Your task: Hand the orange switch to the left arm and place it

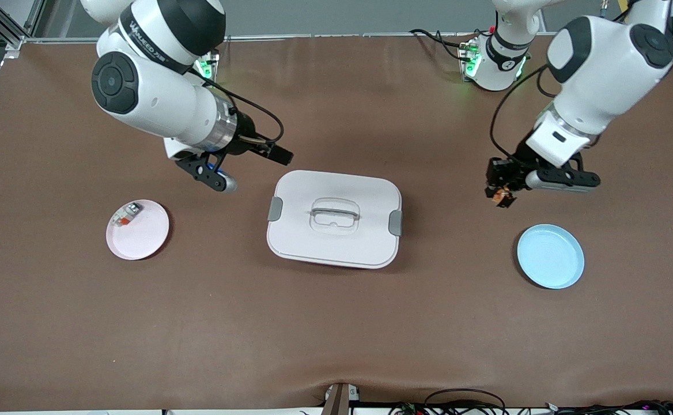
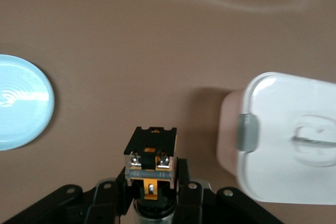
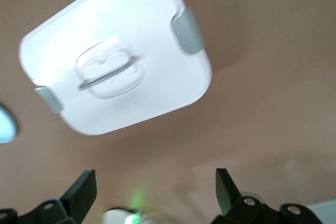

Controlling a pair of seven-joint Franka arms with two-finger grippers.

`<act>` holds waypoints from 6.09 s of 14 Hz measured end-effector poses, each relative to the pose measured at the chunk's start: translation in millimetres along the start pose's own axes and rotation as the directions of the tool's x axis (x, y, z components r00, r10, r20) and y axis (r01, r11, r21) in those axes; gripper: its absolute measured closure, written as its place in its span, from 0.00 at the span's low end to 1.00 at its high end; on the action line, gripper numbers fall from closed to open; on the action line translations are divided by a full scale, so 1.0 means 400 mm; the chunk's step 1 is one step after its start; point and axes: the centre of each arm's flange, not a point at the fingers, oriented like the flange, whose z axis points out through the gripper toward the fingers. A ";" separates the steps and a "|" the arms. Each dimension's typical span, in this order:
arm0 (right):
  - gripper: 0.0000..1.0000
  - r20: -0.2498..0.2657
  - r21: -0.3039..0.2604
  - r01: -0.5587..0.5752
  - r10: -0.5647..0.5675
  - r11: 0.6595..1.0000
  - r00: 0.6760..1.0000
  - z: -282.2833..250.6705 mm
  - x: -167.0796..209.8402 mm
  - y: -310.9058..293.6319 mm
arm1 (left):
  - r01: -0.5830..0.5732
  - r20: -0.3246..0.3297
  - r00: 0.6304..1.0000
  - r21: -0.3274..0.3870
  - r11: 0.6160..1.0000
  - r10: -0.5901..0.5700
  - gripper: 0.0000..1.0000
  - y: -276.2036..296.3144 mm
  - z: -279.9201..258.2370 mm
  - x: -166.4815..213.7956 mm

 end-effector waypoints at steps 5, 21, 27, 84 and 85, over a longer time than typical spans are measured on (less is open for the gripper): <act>0.00 -0.111 -0.146 0.221 -0.238 0.964 0.965 -0.057 0.108 0.185 | -0.173 0.087 0.982 0.079 0.982 0.166 0.65 -0.220 0.042 0.053; 0.00 -0.174 -0.282 0.431 -0.488 0.857 0.855 -0.245 0.316 0.479 | -0.670 0.365 0.712 0.097 0.736 0.600 0.65 -0.512 0.238 0.068; 0.00 -0.219 -0.276 0.422 -0.484 0.864 0.847 -0.318 0.340 0.521 | -0.757 0.369 0.620 0.048 0.651 0.693 0.65 -0.544 0.314 0.088; 0.00 -0.319 -0.248 0.343 -0.411 0.906 0.854 -0.523 0.279 0.643 | 0.161 0.033 0.983 0.326 0.931 -0.182 0.00 -0.210 -0.309 0.269; 0.00 -0.320 -0.247 0.342 -0.409 0.907 0.854 -0.523 0.279 0.644 | 0.158 0.043 0.982 0.340 0.927 -0.183 0.00 -0.189 -0.327 0.254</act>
